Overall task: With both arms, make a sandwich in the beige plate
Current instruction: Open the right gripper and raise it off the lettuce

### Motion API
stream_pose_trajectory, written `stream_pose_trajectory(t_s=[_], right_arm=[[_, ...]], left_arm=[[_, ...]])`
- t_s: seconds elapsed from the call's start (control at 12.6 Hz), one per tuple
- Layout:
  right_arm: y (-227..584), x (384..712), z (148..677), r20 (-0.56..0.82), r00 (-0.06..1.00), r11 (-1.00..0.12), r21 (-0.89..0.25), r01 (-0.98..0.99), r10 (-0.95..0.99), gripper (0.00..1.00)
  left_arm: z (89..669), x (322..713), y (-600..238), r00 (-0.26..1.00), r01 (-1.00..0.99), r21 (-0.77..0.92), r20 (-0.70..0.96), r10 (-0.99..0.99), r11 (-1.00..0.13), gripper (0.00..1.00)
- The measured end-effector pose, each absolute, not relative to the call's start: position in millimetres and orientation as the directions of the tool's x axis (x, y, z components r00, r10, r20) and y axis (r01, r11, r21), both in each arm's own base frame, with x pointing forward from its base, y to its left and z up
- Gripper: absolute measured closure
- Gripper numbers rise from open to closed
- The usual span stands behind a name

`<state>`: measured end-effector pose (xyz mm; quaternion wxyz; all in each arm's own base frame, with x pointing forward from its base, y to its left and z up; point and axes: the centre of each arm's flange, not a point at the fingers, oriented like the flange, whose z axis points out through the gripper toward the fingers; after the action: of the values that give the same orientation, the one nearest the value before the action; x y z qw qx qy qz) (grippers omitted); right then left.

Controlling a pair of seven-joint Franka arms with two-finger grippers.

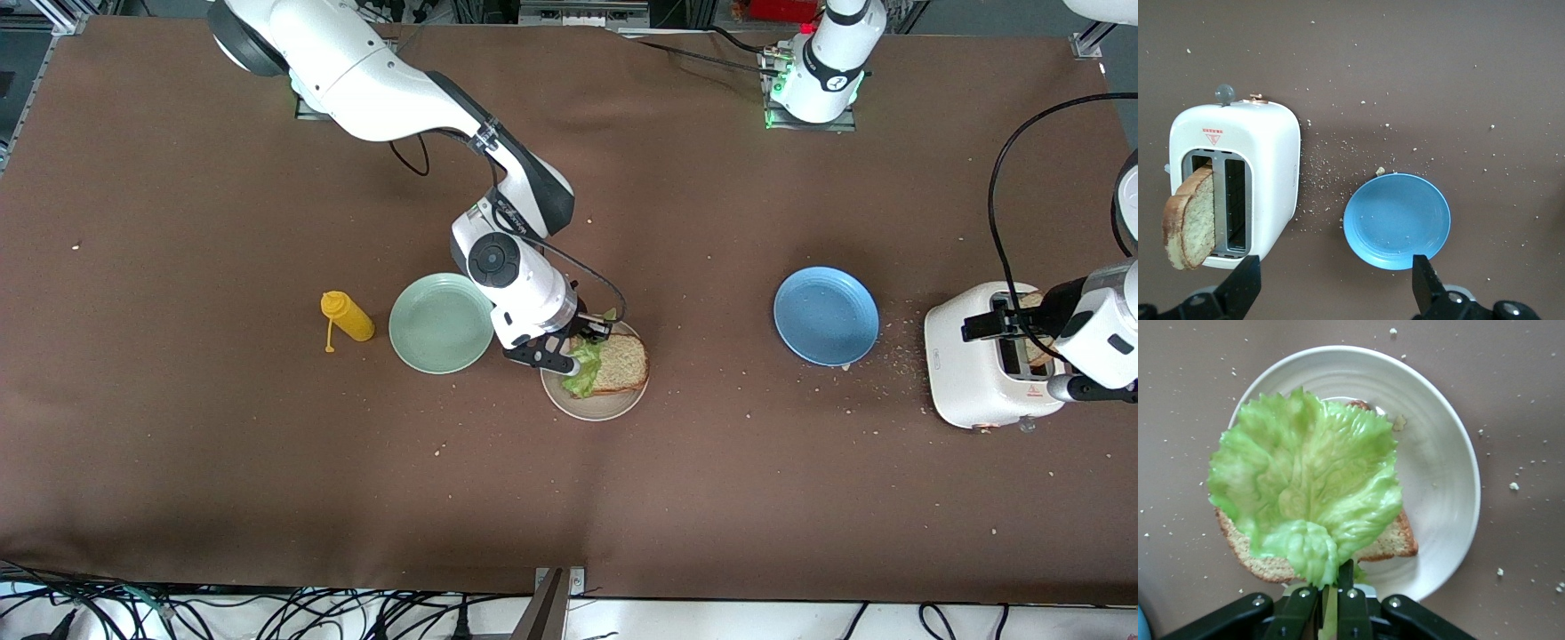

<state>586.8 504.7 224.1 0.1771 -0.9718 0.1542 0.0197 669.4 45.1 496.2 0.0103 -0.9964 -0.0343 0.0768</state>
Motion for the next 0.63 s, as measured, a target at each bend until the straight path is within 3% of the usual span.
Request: stream_pose_trajectory(t_s=[0.16, 0.63], right_arm=[[504, 591, 226, -0.087, 0.951, -0.885, -0.347, -0.309, -0.298, 0.85], [503, 597, 270, -0.090, 0.955, -0.894, -0.337, -0.296, -0.282, 0.23]], left_arm=[[496, 669, 45, 0.986, 0.067, -0.026, -0.152, 0.070, -0.997, 0.00], [496, 669, 45, 0.986, 0.067, -0.026, -0.152, 0.070, -0.997, 0.00]])
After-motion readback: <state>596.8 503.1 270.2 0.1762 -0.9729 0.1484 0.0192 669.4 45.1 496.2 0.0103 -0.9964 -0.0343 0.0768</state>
